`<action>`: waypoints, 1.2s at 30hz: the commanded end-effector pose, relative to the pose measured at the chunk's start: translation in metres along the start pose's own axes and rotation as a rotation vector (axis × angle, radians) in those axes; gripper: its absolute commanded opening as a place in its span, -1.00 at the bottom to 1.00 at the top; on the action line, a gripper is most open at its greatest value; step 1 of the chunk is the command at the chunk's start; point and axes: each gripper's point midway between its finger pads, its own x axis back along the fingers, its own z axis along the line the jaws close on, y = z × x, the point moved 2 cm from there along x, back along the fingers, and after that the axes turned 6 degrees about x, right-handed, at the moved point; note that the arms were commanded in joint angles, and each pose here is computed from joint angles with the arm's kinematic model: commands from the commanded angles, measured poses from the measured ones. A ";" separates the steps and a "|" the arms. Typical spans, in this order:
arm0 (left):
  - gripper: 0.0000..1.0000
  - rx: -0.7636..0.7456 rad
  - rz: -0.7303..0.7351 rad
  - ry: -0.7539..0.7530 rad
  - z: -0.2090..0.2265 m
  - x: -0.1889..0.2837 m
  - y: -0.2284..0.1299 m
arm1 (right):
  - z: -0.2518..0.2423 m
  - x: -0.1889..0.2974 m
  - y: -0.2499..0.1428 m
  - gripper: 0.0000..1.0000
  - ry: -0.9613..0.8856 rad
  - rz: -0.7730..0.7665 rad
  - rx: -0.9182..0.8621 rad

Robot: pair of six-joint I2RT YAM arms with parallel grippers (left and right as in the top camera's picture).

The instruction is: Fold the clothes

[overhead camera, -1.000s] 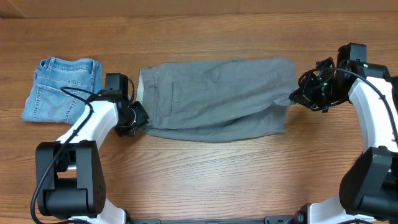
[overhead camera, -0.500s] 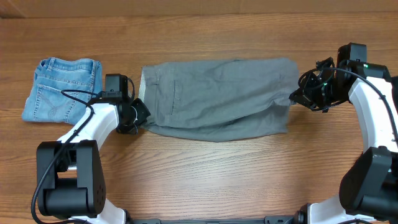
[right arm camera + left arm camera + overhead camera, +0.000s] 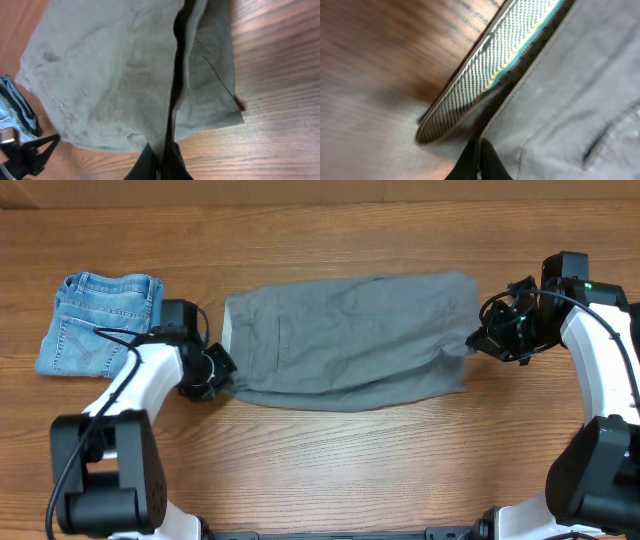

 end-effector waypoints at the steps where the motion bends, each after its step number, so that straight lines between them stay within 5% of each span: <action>1: -0.92 -0.119 -0.098 -0.066 -0.019 0.048 0.014 | 0.006 0.013 0.002 -0.92 -0.009 -0.031 0.038; 10: -0.92 -0.147 -0.226 -0.017 0.000 0.129 -0.017 | 0.018 0.072 -0.040 -0.92 -0.064 -0.120 0.067; 16: -0.92 -0.033 -0.357 0.122 0.044 0.174 -0.041 | 0.034 0.117 -0.082 -0.92 -0.045 -0.215 0.111; 22: -0.92 0.011 -0.545 0.085 0.055 0.218 -0.050 | 0.052 0.159 -0.098 -0.92 -0.002 -0.391 0.110; 29: -0.92 -0.005 -0.674 -0.014 0.025 0.229 -0.014 | 0.066 0.161 -0.041 -0.92 0.057 -0.522 0.083; 35: -0.93 -0.100 -0.758 -0.149 -0.045 0.193 0.073 | 0.090 0.114 0.061 -0.92 0.158 -0.590 0.127; 36: -0.89 -0.104 -0.776 -0.169 -0.055 0.185 0.088 | 0.096 0.107 0.079 -0.76 0.174 -0.624 0.153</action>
